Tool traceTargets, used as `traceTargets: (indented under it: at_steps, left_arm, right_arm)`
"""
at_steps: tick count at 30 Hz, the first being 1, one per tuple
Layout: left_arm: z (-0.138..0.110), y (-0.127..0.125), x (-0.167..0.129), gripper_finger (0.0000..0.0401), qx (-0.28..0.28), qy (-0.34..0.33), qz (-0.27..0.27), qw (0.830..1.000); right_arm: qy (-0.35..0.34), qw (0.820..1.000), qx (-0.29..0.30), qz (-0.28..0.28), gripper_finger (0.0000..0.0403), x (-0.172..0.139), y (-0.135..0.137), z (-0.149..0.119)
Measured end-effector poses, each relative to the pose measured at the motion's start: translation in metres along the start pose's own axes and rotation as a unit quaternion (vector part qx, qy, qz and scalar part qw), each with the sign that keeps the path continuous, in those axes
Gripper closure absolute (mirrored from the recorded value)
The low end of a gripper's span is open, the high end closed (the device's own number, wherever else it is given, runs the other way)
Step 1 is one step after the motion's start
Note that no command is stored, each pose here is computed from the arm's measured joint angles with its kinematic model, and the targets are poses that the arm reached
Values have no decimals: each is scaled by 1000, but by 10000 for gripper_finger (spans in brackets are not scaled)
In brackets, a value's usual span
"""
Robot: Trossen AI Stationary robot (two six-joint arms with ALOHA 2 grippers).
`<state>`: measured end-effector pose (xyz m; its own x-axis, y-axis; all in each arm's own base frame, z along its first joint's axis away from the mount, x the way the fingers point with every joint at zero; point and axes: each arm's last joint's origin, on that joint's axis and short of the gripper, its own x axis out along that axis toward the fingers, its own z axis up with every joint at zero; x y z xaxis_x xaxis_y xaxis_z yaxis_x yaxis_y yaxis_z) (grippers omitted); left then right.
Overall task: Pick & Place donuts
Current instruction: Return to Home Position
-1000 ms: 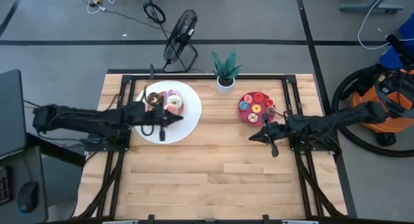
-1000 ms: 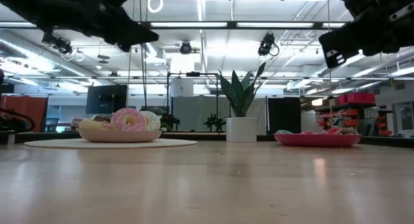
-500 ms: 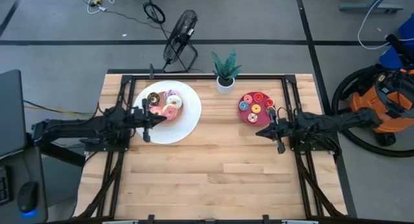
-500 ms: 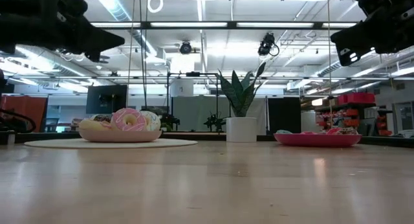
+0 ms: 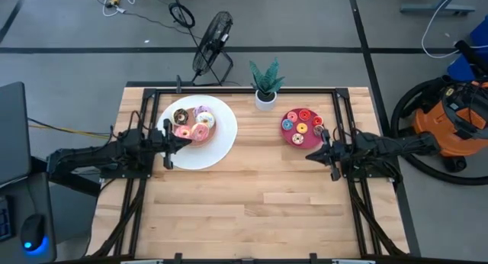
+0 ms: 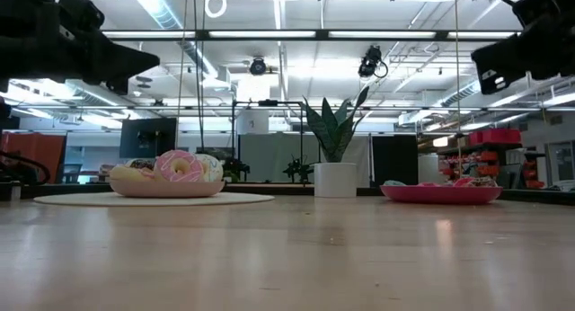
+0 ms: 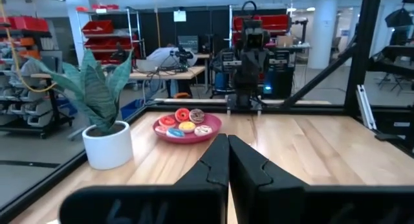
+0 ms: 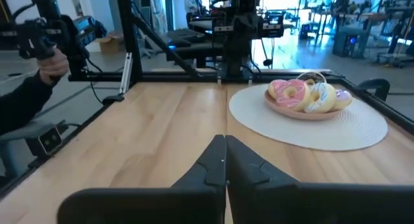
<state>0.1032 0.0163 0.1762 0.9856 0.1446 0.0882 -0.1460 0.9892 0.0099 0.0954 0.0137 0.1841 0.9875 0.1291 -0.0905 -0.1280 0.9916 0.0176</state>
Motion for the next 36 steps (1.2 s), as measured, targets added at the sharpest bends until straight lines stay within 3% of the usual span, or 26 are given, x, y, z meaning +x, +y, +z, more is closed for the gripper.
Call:
traceTargets:
  at_steps: [3,17,19,22,24,27,32,36]
  left_arm:
    - [-2,1,0,396,-5,7,3,1000]
    - [-3,0,0,393,-1,15,1,1000]
    - [-3,-1,0,395,2,16,-19,1000]
    - [-4,-5,-1,397,25,18,-99,995]
    - [-5,-7,-1,397,35,18,-126,991]
    - [-5,-6,-1,398,40,18,-106,993]
    - [-5,-1,0,399,21,24,-23,999]
    - [-7,-2,0,399,13,34,-19,999]
  right_arm:
    - [-17,1000,-1,1,399,-2,0,-12]
    - [-93,995,-40,20,399,1,1,-8]
    - [-85,996,-40,10,399,1,0,-9]
    - [-86,995,-41,2,399,1,0,-9]
    - [-84,996,-40,2,399,1,0,-9]
    - [-67,997,-35,1,399,1,0,-12]
    - [-58,998,-25,-2,399,2,-1,-14]
    - [-58,998,-25,-3,399,2,-1,-14]
